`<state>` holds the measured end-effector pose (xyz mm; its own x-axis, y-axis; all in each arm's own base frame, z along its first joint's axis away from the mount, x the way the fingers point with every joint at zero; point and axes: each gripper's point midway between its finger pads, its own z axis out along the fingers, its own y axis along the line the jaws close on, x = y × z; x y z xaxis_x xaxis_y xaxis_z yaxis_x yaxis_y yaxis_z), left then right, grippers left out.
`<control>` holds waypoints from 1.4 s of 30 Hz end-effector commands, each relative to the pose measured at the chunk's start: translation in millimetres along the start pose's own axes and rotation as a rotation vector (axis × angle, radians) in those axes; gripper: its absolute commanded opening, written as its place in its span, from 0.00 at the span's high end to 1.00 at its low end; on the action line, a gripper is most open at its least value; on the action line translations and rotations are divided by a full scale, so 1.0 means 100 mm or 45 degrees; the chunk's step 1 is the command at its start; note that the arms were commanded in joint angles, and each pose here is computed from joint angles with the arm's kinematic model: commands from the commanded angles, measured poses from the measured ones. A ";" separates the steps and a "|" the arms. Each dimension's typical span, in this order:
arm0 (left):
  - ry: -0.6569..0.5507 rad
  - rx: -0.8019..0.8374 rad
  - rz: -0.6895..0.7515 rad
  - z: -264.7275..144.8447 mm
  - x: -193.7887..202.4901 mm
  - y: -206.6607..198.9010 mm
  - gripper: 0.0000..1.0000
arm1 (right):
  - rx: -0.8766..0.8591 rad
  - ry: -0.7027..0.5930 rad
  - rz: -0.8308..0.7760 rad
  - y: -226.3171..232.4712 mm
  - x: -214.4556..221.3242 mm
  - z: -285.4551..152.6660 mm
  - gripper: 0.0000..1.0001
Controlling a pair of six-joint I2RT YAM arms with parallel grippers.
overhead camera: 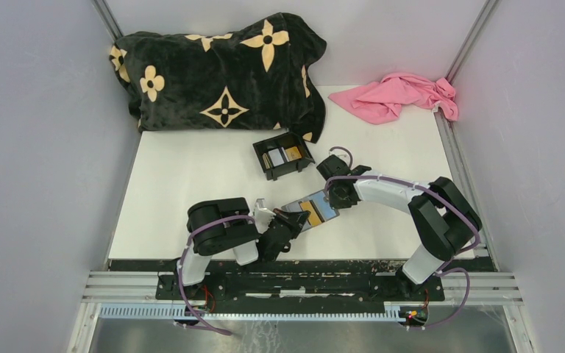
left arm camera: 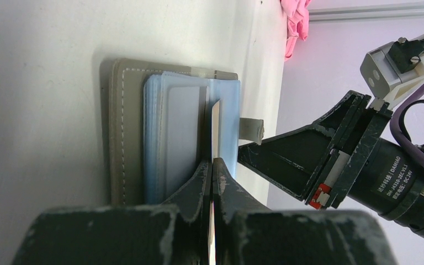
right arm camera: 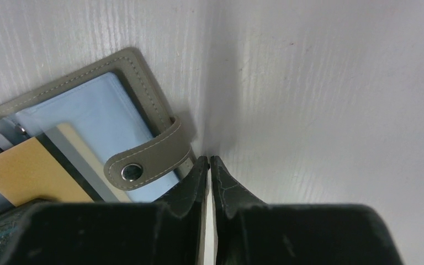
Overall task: Put the credit cards into the card holder
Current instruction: Insert the credit card into the card holder.
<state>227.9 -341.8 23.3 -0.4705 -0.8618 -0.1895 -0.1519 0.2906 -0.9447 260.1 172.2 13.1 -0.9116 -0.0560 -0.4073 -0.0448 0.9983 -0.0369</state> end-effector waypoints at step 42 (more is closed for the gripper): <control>0.348 0.021 0.293 0.12 0.28 0.01 0.79 | -0.046 0.019 -0.051 0.27 -0.06 -0.09 0.86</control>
<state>235.5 -356.1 22.7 -0.6343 -0.7285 -0.2587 -0.0576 0.3782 -0.9239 245.6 185.2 13.2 -0.9318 -0.1178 -0.3433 -0.1041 0.9929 -0.0582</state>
